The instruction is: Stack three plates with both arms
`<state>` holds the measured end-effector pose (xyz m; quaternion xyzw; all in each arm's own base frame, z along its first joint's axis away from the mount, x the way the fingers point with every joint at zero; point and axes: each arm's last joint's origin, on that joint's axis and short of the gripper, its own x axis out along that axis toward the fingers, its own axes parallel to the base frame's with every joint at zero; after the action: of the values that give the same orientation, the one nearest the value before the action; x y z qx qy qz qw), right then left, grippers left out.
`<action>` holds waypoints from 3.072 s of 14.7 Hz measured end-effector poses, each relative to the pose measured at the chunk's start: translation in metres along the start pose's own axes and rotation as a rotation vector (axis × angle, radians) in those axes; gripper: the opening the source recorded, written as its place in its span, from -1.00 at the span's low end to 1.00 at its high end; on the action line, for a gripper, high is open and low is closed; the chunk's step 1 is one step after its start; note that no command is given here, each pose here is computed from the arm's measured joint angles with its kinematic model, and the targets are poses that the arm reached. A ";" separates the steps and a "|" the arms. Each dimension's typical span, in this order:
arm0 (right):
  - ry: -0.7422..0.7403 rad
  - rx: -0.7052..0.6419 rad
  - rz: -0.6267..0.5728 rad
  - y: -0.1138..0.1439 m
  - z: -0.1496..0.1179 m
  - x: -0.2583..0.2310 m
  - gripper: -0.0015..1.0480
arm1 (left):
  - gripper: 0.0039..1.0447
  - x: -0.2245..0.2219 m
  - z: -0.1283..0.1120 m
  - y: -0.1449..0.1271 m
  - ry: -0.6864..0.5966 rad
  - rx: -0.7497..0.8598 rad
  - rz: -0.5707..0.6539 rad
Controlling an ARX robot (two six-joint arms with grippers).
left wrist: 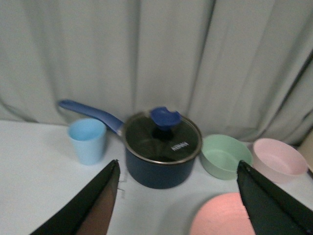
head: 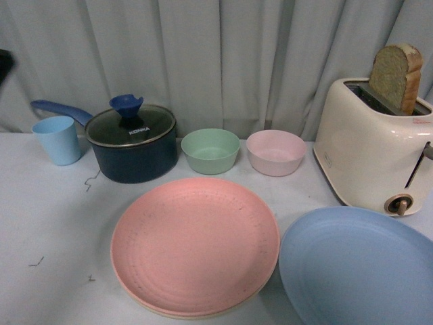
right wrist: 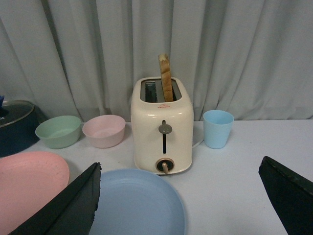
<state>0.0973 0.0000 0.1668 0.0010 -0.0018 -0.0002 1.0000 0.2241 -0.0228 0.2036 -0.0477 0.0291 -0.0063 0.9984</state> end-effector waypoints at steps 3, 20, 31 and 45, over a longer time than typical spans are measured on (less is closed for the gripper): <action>-0.001 0.000 0.000 0.000 0.000 0.000 0.87 | -0.31 -0.033 -0.004 0.010 -0.064 0.070 0.014; 0.000 0.000 0.000 0.000 0.000 0.000 0.87 | -0.97 -0.103 -0.037 0.025 -0.072 0.079 0.011; -0.001 0.000 0.000 0.000 0.000 0.000 0.87 | -0.97 -0.125 -0.043 0.025 -0.048 0.079 0.011; 0.118 0.219 -0.020 -0.047 0.019 0.086 0.87 | 0.88 -0.125 -0.042 0.025 -0.058 0.079 0.012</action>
<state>0.1833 -0.0467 0.1863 0.1102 0.0570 -0.0101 0.9922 0.0975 -0.0001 0.1664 -0.0083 0.0001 -0.0002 1.0000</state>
